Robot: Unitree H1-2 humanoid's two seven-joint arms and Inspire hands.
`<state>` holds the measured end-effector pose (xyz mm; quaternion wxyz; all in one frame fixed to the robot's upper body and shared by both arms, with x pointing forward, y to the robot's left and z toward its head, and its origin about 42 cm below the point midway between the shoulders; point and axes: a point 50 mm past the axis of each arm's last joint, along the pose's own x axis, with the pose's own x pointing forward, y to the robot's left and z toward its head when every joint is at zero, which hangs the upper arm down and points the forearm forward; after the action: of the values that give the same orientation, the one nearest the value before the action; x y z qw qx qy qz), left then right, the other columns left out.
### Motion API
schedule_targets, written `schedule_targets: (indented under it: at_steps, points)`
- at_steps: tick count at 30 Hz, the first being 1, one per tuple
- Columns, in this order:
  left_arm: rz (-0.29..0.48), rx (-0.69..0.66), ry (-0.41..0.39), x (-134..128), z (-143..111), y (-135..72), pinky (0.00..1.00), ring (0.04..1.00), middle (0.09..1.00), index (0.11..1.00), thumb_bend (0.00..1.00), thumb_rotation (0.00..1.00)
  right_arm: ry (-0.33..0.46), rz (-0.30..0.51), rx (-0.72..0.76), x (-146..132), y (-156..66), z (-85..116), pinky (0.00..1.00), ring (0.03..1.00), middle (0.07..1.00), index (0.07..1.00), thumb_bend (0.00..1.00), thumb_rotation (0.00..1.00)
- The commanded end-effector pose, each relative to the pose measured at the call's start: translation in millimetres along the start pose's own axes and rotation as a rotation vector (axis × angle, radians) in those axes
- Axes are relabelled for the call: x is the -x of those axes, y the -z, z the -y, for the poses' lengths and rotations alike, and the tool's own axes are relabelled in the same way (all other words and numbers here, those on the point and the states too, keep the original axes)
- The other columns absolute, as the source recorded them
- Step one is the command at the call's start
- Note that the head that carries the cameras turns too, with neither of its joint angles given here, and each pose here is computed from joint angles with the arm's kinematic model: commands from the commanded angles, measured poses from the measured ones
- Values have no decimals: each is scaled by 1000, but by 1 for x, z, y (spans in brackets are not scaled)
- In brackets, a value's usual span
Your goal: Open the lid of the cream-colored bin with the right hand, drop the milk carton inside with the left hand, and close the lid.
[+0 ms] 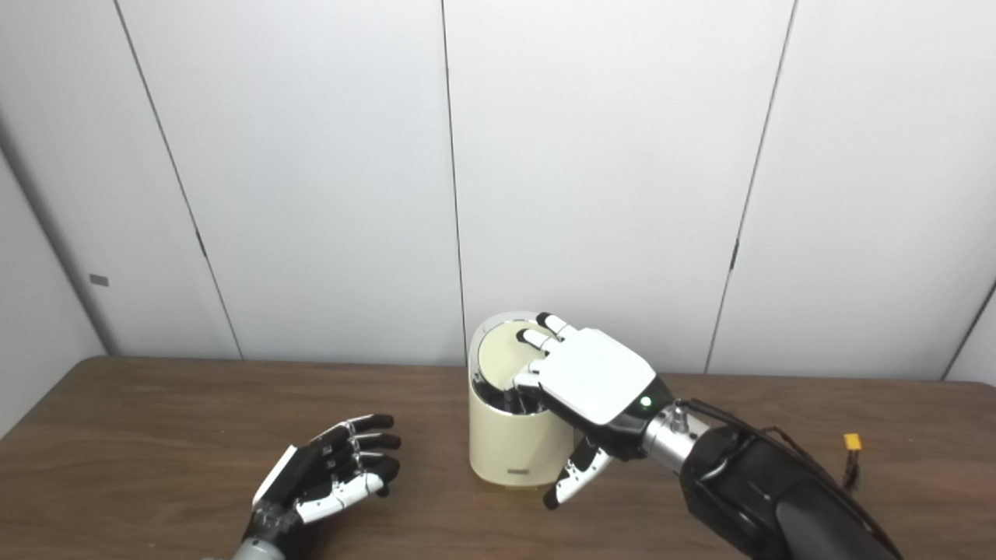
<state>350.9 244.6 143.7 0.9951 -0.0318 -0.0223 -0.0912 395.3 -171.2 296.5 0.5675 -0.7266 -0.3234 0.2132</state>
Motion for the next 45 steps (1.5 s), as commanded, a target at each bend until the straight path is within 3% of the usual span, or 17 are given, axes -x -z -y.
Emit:
schedule_targets:
  at_steps: [1,6,9,15,18,21,25,29,36,40,45]
  points:
    - [76,-5,18,-9,1,-20,466,609,677,763,678,108,-49,-3,-54,9,6,-9,1000,947,737,745,885,514]
    - [77,2,22,-11,2,-20,468,614,676,766,675,115,125,-6,-164,12,15,10,966,952,757,766,801,498]
    - [76,1,25,-11,2,-19,477,618,677,767,666,109,205,-24,-216,13,21,15,995,971,765,774,779,473]
    - [87,-15,30,-12,3,-20,466,604,676,758,682,129,298,-108,-336,18,30,11,953,1000,891,919,795,486]
    - [108,-68,25,-11,2,-20,466,602,667,751,684,148,309,-165,-411,21,33,2,990,1000,970,966,827,465]
    - [125,-94,32,-10,2,-20,501,615,673,746,688,163,300,-245,-589,29,38,-13,873,1000,994,978,838,424]
    - [148,-106,39,-10,1,-23,493,619,680,742,700,181,317,-345,-763,42,43,-35,834,985,967,958,860,429]
    - [165,-106,35,-11,-1,-27,497,617,679,753,697,178,396,-433,-978,56,49,-69,842,923,938,927,875,417]
    - [198,-85,39,-17,-3,-32,499,628,695,761,701,172,468,-448,-1234,76,50,-107,848,919,932,941,876,424]
    - [232,-103,36,-21,-2,-35,507,633,694,760,726,194,486,-435,-1301,82,48,-123,850,913,921,938,884,392]
    - [307,-145,45,-26,-1,-41,533,675,754,806,711,183,468,-433,-1303,87,47,-132,848,909,913,946,902,394]
